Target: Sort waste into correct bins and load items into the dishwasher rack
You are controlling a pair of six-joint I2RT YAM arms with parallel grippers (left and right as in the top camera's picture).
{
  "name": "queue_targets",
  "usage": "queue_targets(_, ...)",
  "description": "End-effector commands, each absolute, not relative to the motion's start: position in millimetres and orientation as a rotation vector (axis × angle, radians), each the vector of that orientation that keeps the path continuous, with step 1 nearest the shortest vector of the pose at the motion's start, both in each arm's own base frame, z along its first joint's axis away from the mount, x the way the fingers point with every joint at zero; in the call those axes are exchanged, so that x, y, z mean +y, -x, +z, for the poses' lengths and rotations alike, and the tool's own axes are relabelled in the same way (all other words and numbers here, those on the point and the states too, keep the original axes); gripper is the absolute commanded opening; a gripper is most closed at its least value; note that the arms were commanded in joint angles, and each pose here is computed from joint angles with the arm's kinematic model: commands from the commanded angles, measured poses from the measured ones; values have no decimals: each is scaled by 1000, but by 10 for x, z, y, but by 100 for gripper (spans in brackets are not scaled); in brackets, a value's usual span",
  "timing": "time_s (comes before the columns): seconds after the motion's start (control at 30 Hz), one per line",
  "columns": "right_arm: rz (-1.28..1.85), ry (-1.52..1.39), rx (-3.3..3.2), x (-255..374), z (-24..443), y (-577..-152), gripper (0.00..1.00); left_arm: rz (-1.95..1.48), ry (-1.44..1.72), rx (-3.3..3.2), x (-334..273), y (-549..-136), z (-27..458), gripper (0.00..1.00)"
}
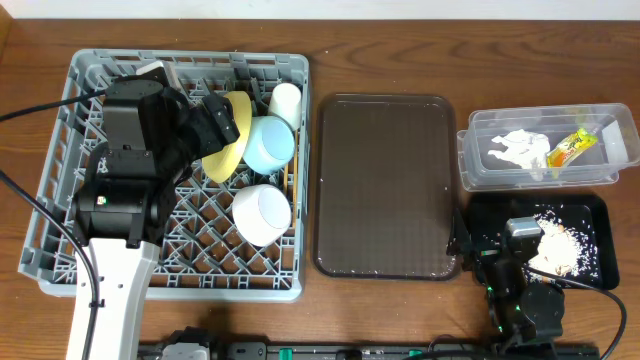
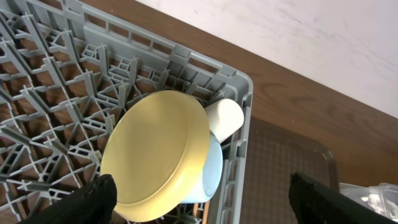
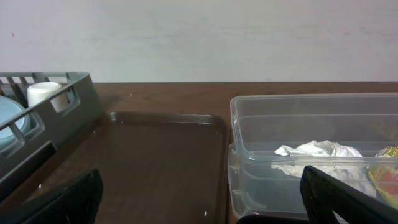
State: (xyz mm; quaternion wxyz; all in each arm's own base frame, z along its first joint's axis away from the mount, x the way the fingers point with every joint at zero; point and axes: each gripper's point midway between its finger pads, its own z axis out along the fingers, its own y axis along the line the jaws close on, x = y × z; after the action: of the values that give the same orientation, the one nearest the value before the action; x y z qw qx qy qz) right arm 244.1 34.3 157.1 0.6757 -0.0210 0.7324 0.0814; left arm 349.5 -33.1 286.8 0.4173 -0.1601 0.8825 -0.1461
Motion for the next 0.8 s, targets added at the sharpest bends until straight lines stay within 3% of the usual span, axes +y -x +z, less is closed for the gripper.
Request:
queue_targets(0.0, 160, 55, 1646, 325, 1567, -2440, 99, -378, 398, 2204, -336, -3505, 2921, 90)
queue_targets(0.77, 160, 55, 1647, 325, 1566, -2440, 99, -377, 399, 2207, -335, -3484, 2914, 89)
